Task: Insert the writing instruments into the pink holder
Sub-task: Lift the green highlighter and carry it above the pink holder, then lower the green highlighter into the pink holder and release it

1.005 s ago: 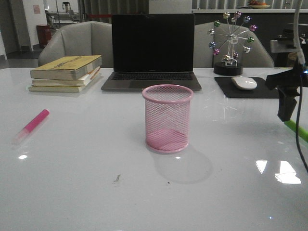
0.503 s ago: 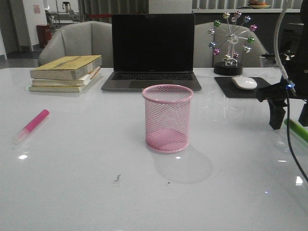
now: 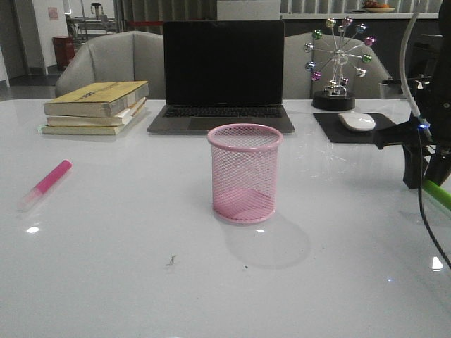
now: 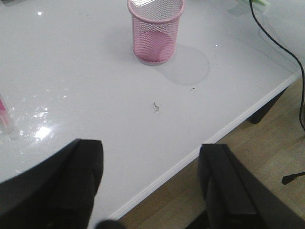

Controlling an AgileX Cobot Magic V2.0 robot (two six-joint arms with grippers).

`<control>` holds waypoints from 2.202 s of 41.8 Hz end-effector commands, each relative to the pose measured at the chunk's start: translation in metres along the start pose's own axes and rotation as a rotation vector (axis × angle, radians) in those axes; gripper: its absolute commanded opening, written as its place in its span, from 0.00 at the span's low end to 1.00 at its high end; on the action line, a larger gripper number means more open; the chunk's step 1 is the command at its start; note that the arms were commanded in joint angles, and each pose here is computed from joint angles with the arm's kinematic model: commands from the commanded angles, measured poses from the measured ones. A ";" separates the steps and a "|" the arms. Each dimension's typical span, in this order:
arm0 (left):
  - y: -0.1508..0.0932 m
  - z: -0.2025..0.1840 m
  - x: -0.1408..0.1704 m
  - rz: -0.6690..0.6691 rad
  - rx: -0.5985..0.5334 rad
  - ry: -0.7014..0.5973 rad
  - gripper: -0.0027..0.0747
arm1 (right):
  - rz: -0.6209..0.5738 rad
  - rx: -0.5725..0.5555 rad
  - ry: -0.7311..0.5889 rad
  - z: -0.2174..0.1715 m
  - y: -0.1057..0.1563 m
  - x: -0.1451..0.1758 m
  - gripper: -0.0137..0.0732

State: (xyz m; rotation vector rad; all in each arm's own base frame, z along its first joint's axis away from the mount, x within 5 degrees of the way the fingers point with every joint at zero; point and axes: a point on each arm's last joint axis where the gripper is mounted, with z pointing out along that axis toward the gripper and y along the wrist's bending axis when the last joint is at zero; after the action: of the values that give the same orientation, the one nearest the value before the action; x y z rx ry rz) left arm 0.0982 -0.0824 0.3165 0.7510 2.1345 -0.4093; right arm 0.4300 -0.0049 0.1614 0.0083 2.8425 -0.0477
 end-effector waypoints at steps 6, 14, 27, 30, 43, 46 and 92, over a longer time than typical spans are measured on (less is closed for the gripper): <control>-0.002 -0.005 -0.014 0.001 0.012 -0.097 0.65 | 0.012 -0.017 -0.165 -0.062 0.003 -0.009 0.30; -0.002 -0.005 -0.015 0.001 0.012 -0.101 0.65 | -0.040 -0.075 -0.448 -0.124 0.032 0.011 0.30; -0.002 -0.005 -0.015 0.001 0.012 -0.103 0.65 | -0.183 -0.291 -1.073 -0.214 0.094 0.076 0.30; -0.002 -0.005 -0.015 0.001 0.012 -0.103 0.65 | -0.205 -0.357 -1.201 -0.225 0.106 0.090 0.30; -0.002 -0.005 -0.015 0.001 0.012 -0.103 0.65 | -0.237 -0.538 -1.469 -0.219 0.147 0.105 0.30; -0.002 -0.005 -0.015 0.001 0.012 -0.103 0.65 | -0.234 -0.542 -1.481 -0.209 0.152 0.100 0.30; -0.002 -0.005 -0.015 0.001 0.012 -0.105 0.65 | -0.359 -0.440 -1.104 -0.195 0.146 0.118 0.61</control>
State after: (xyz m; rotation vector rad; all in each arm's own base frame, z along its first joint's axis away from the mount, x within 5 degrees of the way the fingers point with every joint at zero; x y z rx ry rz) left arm 0.0985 -0.0826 0.3170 0.7486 2.1284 -0.4110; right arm 0.2803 0.1603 0.2656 -0.4767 1.7353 0.3793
